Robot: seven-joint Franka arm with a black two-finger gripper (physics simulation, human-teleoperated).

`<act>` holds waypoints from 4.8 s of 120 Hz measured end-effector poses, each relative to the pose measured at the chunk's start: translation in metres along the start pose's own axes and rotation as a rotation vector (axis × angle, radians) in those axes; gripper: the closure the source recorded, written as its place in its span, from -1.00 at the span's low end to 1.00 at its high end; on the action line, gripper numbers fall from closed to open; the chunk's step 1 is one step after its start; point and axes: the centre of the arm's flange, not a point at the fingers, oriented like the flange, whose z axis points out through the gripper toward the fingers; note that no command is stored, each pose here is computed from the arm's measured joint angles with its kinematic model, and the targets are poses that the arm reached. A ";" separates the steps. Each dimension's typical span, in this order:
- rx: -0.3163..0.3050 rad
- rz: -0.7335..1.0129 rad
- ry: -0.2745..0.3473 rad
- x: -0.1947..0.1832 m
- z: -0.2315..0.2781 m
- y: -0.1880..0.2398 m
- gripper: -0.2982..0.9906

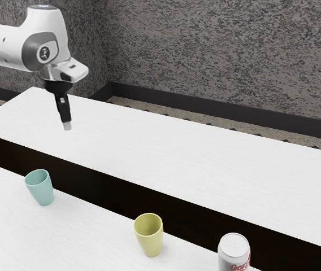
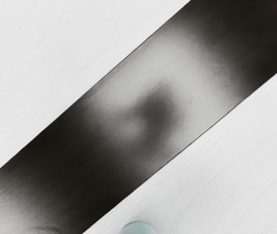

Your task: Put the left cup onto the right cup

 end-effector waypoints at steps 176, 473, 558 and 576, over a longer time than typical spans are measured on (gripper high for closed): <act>-0.114 -0.095 -0.101 -0.107 0.163 -0.051 -0.54; 0.176 0.463 0.050 0.176 0.002 0.206 0.68; 0.092 0.616 -0.012 0.181 0.022 0.340 0.68; 0.065 0.606 -0.033 0.177 0.031 0.346 0.68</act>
